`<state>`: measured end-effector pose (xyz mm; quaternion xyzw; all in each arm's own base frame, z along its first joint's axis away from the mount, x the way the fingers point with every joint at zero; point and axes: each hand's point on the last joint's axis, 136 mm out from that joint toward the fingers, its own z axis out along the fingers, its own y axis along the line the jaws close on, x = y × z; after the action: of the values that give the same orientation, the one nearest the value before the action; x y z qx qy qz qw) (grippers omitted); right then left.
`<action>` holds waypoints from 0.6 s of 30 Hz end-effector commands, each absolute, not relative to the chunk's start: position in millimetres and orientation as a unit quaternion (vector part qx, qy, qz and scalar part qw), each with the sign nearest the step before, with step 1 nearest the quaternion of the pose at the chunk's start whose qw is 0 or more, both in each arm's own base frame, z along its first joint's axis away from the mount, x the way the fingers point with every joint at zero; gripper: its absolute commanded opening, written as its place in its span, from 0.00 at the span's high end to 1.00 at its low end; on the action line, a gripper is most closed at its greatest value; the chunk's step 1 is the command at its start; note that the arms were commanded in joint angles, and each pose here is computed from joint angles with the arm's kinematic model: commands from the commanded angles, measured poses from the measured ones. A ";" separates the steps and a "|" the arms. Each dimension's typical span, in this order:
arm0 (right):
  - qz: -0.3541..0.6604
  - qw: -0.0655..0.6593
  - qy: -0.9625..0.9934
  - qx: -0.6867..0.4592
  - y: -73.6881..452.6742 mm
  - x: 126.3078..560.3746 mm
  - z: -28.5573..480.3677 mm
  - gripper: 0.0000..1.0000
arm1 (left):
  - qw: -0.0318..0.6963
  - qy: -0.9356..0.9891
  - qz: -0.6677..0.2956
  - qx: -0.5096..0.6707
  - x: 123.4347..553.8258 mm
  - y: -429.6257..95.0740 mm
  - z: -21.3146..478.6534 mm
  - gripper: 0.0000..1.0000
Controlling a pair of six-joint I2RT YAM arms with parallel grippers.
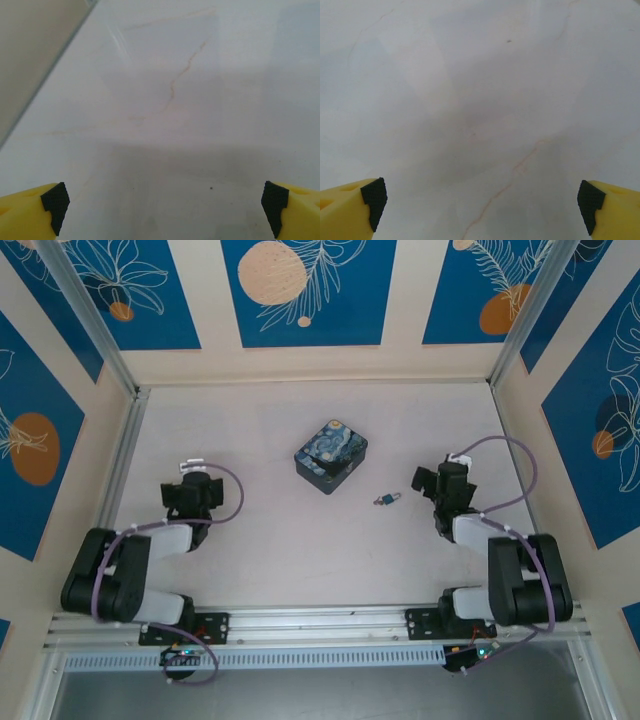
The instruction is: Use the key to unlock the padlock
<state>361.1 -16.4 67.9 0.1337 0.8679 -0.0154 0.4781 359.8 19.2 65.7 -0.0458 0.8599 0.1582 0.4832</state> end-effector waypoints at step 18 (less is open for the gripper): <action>0.082 0.555 0.828 -0.004 24.8 397.5 93.2 0.01 | 0.555 0.831 0.017 0.040 396.7 -19.9 85.9 0.00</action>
<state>387.3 21.9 72.0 0.0142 0.8464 0.0774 0.5267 391.0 -18.5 78.4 0.0280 0.8400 0.0208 0.5414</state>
